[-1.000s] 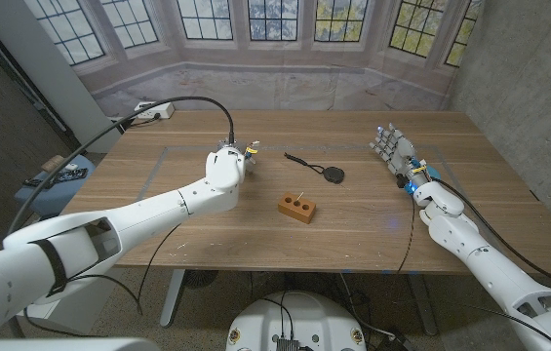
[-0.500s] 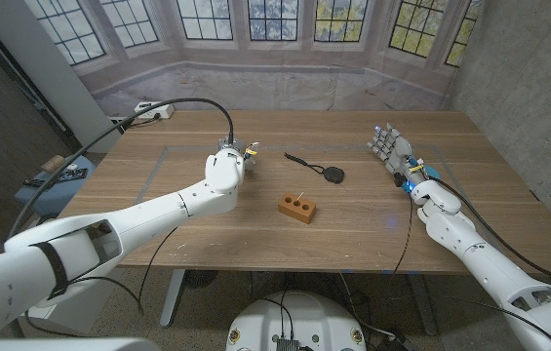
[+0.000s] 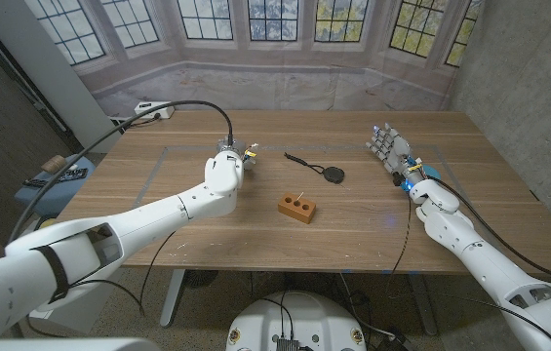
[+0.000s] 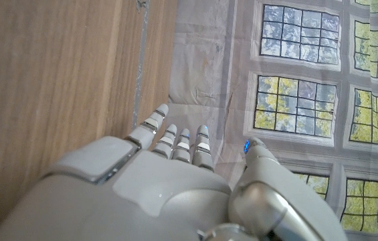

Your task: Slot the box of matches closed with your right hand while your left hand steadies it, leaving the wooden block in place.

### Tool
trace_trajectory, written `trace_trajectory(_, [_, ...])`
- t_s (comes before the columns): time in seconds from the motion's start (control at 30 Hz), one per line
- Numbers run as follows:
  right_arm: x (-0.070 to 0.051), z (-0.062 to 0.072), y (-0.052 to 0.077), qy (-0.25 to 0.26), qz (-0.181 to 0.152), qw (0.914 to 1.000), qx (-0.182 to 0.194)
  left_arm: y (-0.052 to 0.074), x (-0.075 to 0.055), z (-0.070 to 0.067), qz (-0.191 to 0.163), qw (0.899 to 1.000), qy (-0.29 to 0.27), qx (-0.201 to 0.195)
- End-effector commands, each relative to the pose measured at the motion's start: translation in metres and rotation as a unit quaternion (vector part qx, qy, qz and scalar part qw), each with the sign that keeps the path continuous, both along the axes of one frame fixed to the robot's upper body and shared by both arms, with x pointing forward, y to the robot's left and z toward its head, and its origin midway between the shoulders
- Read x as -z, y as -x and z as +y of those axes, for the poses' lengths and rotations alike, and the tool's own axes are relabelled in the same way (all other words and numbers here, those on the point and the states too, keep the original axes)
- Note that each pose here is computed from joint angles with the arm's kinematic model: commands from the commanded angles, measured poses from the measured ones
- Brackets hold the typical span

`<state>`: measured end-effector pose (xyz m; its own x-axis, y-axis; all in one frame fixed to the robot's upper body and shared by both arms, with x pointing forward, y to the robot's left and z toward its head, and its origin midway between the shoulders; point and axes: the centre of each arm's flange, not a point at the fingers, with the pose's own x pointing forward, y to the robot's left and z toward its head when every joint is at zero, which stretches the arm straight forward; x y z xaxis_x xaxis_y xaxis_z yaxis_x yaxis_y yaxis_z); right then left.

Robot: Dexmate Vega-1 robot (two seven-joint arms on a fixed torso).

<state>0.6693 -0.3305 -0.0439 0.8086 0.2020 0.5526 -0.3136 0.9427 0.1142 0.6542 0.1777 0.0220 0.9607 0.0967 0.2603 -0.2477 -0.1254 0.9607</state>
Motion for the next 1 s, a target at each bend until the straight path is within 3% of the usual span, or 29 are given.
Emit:
trace_trajectory(0.03, [0.0016, 0.0013, -0.0012, -0.001, 0.003, 1.0, 0.0, -0.0011, 0.0053, 0.0003, -0.014, 1.0, -0.001, 0.005])
trace_trajectory(1.0, [0.0039, -0.0013, -0.0012, -0.005, 0.005, 1.0, -0.001, 0.0004, 0.0069, -0.0043, -0.044, 0.999, 0.003, 0.018])
